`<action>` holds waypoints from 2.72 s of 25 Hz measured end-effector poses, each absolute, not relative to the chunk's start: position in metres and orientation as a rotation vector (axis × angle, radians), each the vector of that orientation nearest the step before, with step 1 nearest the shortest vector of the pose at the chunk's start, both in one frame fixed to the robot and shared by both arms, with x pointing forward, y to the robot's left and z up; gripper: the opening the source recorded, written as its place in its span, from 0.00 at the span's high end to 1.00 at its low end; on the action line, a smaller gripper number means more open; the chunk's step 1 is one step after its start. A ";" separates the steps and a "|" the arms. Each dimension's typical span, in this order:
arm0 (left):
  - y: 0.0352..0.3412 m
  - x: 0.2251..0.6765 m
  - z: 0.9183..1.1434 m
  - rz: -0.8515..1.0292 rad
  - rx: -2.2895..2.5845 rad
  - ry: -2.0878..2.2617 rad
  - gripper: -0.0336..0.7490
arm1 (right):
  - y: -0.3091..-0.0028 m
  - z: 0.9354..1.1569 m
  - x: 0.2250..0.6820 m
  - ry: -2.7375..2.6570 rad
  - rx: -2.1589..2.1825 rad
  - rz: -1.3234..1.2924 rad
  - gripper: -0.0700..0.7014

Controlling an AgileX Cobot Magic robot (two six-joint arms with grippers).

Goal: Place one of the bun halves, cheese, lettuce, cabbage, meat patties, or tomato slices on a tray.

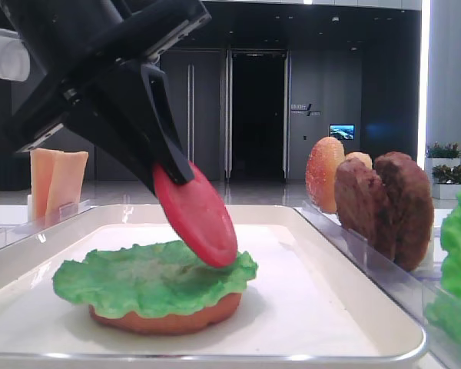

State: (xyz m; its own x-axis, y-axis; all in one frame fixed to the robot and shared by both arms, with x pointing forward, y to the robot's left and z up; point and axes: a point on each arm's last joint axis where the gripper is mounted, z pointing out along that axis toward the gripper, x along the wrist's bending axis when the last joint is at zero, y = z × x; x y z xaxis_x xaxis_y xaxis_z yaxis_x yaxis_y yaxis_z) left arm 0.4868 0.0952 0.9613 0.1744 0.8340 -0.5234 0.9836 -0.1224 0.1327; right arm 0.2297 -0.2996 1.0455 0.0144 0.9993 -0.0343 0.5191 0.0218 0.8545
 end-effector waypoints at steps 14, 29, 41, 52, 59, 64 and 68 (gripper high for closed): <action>0.095 0.487 0.957 -0.456 2.019 1.720 0.87 | -0.300 1.046 0.230 1.592 1.585 0.860 0.31; 0.096 0.487 0.956 -0.451 2.035 1.732 0.37 | -0.300 1.046 0.230 1.592 1.585 0.860 0.31; 0.106 0.481 0.962 -0.440 2.116 1.760 0.36 | -0.300 1.046 0.230 1.592 1.585 0.860 0.31; 0.114 0.479 0.980 -0.404 2.185 1.775 0.36 | -0.300 1.046 0.230 1.592 1.585 0.860 0.31; 0.119 0.487 0.999 -0.316 2.292 1.806 0.36 | -0.300 1.046 0.230 1.592 1.585 0.860 0.31; 0.126 0.493 1.015 -0.200 2.394 1.832 0.36 | -0.300 1.046 0.230 1.592 1.585 0.860 0.31; 0.131 0.499 1.028 -0.095 2.436 1.854 0.36 | -0.300 1.046 0.230 1.592 1.585 0.860 0.31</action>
